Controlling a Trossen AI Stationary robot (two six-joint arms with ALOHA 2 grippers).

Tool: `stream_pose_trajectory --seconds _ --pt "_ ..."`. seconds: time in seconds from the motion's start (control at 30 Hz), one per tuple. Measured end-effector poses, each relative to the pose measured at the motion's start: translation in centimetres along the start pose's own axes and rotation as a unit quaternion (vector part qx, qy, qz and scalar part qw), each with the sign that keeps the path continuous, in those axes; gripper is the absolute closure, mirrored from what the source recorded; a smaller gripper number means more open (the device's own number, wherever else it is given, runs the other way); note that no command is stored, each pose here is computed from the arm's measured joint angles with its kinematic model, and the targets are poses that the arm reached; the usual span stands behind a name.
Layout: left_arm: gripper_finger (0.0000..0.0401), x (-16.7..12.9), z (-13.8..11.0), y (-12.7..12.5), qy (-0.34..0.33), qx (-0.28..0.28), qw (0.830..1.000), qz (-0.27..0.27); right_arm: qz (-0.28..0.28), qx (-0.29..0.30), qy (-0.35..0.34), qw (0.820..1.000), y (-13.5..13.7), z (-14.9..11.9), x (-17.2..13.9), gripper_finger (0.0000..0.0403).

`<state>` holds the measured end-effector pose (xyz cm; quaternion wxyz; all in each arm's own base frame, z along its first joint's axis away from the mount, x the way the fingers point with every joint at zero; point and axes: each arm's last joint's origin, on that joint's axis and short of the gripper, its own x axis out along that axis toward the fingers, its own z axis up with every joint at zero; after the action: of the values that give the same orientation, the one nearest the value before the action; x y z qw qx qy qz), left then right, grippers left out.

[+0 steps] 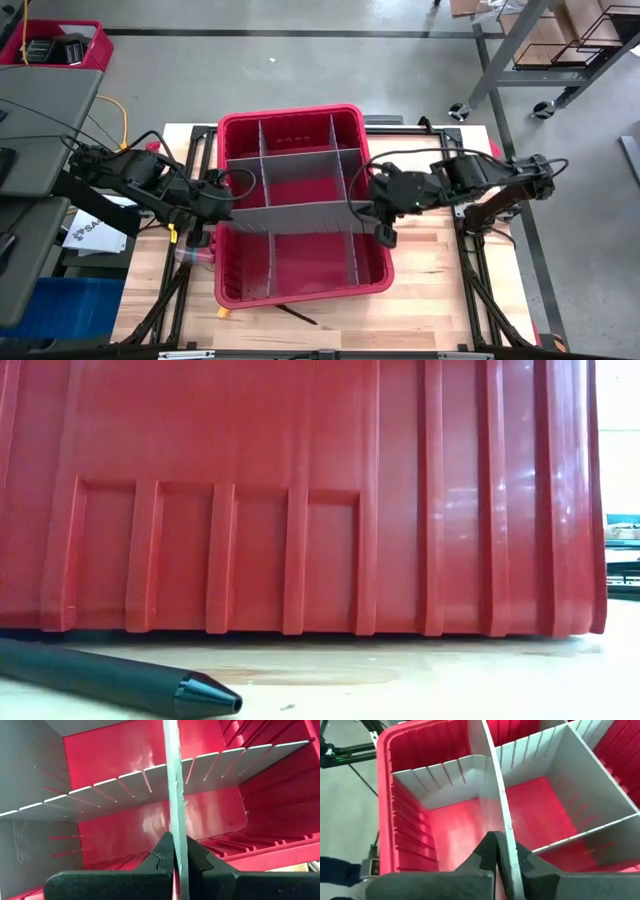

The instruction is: Sort Items/Unsort Items

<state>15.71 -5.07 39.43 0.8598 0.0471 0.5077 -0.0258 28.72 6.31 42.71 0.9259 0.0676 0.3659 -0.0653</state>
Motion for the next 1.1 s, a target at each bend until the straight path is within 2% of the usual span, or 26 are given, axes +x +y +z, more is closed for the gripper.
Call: stream_pose_trajectory --seconds 0.1,0.4,0.7,0.93,1.1 --pt "0.0400 0.0 0.0 0.0 0.000 0.001 1.000 -0.004 0.004 0.008 0.000 1.000 0.7 -0.2 -0.1 0.0403" --pt "0.0400 -1.3 0.6 -0.2 -0.027 -0.024 0.997 -0.064 0.000 0.014 0.016 1.000 1.0 -0.7 -0.3 0.0403" --pt "0.0400 -3.9 1.3 -0.3 -0.077 -0.028 0.990 -0.117 0.003 0.028 0.011 1.000 0.6 -0.8 -1.3 0.0403" --pt "0.0400 -5.0 1.9 0.0 -0.136 -0.010 0.986 -0.098 -0.012 0.040 -0.021 0.999 -0.3 -0.8 -3.3 0.0403" --pt "0.0400 -5.1 2.4 -0.5 -0.149 -0.012 0.977 -0.150 0.019 0.052 -0.025 0.998 0.1 -1.0 -4.2 0.0403"
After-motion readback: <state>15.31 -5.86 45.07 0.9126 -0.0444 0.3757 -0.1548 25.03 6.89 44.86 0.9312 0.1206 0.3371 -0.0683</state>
